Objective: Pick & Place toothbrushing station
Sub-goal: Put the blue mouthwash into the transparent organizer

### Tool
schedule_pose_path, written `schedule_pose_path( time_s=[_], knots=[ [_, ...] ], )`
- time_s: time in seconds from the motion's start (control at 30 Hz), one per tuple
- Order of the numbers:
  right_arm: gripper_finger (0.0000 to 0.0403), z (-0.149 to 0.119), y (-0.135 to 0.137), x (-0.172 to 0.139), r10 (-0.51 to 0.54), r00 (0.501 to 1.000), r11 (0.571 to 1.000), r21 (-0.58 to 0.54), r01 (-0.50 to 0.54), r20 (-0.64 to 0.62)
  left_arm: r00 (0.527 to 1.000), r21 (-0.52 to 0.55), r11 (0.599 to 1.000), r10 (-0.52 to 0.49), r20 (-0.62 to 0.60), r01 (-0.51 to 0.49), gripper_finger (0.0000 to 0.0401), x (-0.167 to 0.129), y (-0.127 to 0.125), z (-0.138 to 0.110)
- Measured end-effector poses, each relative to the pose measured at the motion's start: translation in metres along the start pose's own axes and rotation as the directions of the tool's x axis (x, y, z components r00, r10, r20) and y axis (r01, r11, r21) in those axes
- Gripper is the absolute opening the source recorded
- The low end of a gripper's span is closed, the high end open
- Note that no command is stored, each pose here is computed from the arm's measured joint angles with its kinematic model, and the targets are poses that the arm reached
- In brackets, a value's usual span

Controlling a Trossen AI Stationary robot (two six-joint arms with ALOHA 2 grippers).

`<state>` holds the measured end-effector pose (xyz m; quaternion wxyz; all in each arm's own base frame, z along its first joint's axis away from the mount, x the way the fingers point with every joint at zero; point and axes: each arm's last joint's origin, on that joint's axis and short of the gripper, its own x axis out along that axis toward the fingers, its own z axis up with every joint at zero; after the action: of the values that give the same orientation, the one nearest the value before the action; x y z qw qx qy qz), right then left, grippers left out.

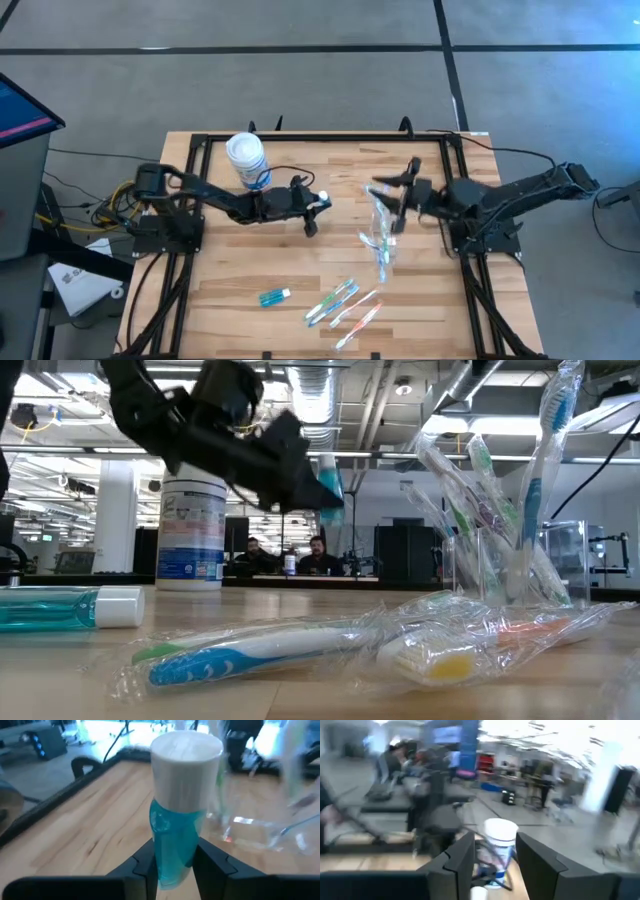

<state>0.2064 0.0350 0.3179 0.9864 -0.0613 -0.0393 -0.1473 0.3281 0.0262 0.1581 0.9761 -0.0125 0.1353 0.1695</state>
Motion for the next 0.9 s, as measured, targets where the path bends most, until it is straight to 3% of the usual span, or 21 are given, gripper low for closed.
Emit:
schedule_pose_path(
  time_s=[0.07,0.17,0.33,0.9],
  knots=[
    [0.0133,-0.001,-0.001,0.006,0.046,0.999,0.999,0.028,-0.046,0.009,1.000,0.003,1.000,-0.017,0.005,0.017,0.0091,-0.008,-0.004,0.009],
    [0.0133,-0.018,0.005,0.015,0.087,0.993,0.996,0.035,-0.085,-0.081,0.999,0.011,0.999,-0.043,0.008,0.043,0.0091,-0.019,-0.011,0.019],
    [0.0137,-0.029,0.011,0.030,0.065,0.994,0.997,0.038,-0.062,-0.089,0.995,0.013,0.996,-0.087,0.043,0.087,0.0091,-0.034,-0.021,0.033],
    [0.0129,-0.052,0.038,0.077,0.073,0.982,0.997,0.020,-0.070,-0.172,0.992,0.014,0.993,-0.115,0.058,0.114,0.0091,-0.041,-0.028,0.038]
  ],
)
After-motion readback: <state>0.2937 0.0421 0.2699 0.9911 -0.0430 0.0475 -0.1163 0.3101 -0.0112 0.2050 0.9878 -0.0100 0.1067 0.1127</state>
